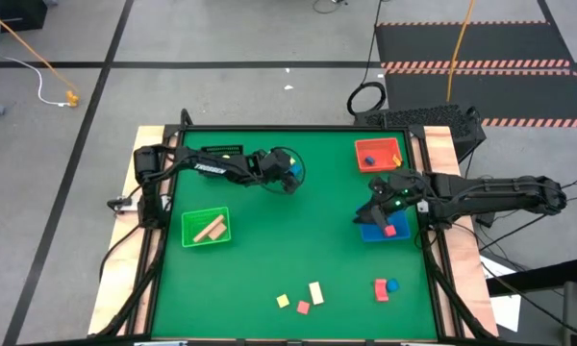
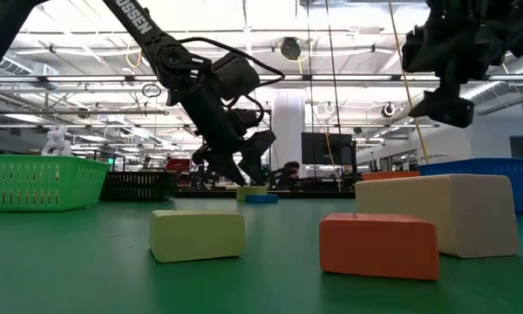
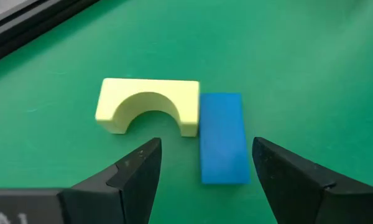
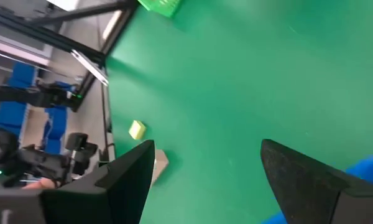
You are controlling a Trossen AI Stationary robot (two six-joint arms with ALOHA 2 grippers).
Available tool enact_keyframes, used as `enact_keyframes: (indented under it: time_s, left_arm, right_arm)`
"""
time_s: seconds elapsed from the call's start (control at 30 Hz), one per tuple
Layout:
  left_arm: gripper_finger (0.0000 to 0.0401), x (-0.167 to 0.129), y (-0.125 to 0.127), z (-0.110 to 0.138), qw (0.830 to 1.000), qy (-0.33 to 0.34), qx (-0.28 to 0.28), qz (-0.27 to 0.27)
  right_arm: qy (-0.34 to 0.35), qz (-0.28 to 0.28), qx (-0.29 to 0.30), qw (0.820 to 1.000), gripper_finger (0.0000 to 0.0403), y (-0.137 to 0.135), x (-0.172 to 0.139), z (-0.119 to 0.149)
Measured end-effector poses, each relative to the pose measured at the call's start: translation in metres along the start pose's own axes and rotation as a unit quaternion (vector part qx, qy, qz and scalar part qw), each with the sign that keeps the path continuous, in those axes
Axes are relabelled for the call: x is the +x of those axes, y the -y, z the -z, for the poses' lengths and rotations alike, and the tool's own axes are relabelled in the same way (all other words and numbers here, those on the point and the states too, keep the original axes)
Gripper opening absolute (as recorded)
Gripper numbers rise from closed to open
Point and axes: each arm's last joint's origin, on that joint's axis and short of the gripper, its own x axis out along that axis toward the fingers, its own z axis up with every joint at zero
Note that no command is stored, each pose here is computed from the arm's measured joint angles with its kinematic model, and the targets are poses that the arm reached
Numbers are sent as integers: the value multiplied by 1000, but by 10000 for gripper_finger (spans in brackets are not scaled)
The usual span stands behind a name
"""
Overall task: Sort & place blocks by color
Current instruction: Put the blue block into the orange bin
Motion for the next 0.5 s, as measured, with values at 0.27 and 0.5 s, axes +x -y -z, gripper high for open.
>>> enact_keyframes:
  time_s: [0.27,0.5]
  left_arm:
    - [261,0,1,1,999,-15,4,34]
    - [271,2,-3,-1,999,-17,-2,34]
  right_arm:
    - [10,-11,-8,1000,281,-2,0,-2]
    - [12,-9,-36,999,281,-2,0,-2]
